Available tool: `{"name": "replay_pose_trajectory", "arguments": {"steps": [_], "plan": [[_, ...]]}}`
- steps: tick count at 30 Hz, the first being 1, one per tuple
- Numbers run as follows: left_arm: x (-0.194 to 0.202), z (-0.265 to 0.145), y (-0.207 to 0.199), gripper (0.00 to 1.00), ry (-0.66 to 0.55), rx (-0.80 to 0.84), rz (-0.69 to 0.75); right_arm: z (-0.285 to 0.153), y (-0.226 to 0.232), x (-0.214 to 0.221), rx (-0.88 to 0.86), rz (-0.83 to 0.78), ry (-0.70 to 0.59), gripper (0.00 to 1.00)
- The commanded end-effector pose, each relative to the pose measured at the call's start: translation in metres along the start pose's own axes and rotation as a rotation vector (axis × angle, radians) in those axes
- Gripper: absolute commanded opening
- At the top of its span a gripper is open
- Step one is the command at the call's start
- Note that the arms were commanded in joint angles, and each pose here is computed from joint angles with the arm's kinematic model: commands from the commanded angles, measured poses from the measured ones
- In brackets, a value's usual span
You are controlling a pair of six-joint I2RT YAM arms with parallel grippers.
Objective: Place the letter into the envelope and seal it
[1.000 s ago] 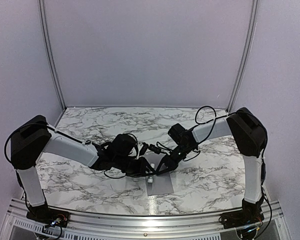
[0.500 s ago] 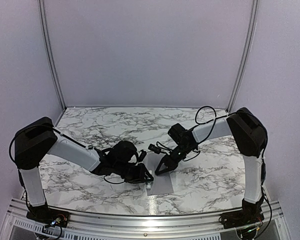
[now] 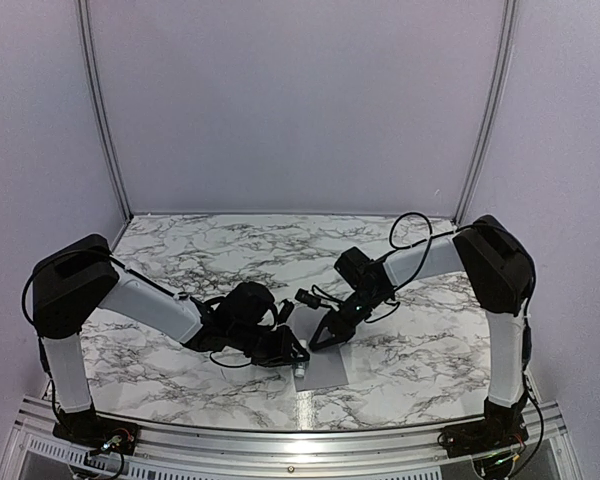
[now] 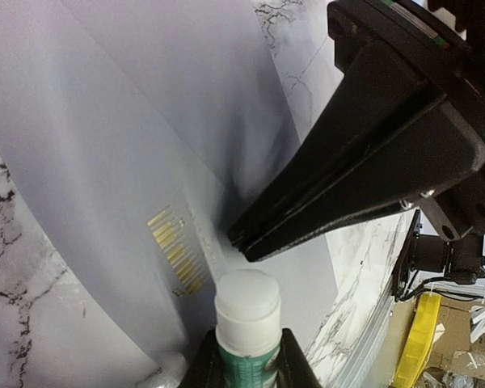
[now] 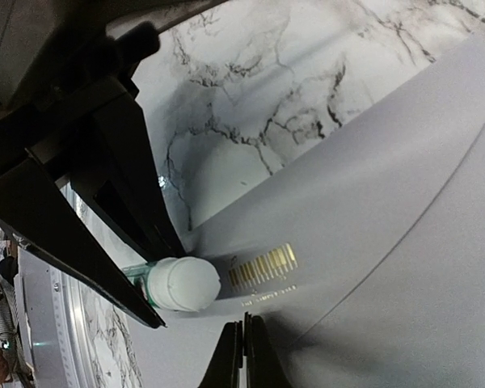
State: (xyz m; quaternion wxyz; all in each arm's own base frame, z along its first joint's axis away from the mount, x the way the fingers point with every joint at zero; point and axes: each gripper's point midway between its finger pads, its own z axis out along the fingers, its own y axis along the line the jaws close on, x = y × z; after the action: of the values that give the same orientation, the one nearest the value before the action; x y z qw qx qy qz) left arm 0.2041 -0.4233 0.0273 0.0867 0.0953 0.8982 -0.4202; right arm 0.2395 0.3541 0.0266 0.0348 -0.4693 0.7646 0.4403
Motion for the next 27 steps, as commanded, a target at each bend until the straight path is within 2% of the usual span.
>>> {"name": "replay_pose_trajectory", "arguments": {"steps": [1, 7, 17, 27], "plan": [[0.008, 0.004, 0.02, 0.0, 0.016, -0.054, -0.024, 0.011, 0.013, 0.013, -0.029, -0.017, 0.055, 0.03], [0.008, 0.004, 0.022, 0.0, 0.014, -0.061, -0.029, 0.011, 0.018, 0.01, -0.038, -0.025, 0.05, 0.03], [0.008, 0.003, 0.02, 0.0, 0.013, -0.055, -0.016, 0.007, -0.017, 0.006, 0.116, 0.015, 0.048, 0.01], [0.01, 0.004, 0.021, 0.0, 0.022, -0.056, -0.014, 0.005, -0.03, 0.002, 0.142, 0.022, 0.04, 0.01]]}}
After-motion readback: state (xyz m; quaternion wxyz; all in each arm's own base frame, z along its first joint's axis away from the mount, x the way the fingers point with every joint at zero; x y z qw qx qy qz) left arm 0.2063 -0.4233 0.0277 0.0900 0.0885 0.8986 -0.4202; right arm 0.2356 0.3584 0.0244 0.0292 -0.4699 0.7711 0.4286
